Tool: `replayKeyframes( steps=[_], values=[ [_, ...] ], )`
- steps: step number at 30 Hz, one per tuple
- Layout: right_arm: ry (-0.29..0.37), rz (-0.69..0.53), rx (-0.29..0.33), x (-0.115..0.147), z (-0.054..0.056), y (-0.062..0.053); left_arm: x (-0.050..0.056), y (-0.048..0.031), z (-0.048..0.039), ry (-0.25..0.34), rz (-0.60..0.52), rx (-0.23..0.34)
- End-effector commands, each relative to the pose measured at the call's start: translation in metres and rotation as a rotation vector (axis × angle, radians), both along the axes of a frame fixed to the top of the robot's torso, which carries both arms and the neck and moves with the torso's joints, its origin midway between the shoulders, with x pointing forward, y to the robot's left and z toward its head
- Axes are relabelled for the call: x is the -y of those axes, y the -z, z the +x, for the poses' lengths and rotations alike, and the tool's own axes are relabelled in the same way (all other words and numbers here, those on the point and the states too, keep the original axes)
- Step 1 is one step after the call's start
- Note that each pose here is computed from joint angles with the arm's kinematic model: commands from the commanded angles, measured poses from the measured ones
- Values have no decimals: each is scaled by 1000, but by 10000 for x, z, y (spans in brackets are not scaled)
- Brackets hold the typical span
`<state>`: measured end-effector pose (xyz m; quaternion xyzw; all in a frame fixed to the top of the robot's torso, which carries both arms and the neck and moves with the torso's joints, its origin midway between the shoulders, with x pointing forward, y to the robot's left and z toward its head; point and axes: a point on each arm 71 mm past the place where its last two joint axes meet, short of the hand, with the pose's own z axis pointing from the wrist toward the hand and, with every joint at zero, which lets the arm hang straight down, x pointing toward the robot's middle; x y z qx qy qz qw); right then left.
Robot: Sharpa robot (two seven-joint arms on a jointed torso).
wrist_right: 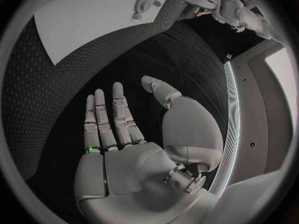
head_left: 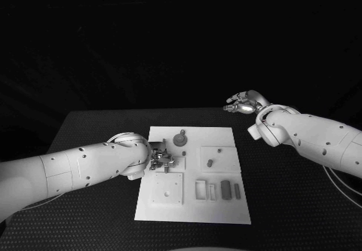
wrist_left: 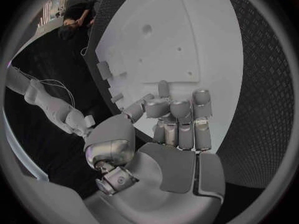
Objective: Assemble the parts on the task board
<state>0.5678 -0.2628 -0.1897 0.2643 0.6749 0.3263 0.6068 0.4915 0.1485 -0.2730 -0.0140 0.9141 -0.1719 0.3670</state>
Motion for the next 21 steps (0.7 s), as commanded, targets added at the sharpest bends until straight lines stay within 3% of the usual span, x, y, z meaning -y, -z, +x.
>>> replayKeyframes(
  steps=[1, 21],
  values=[
    [-15, -1, -6, -15, -2, 7, -2, 48, -29, 1, 11, -40],
    [-13, -2, -7, -6, -4, 12, -27, 21, 14, -32, -7, 3]
  ],
)
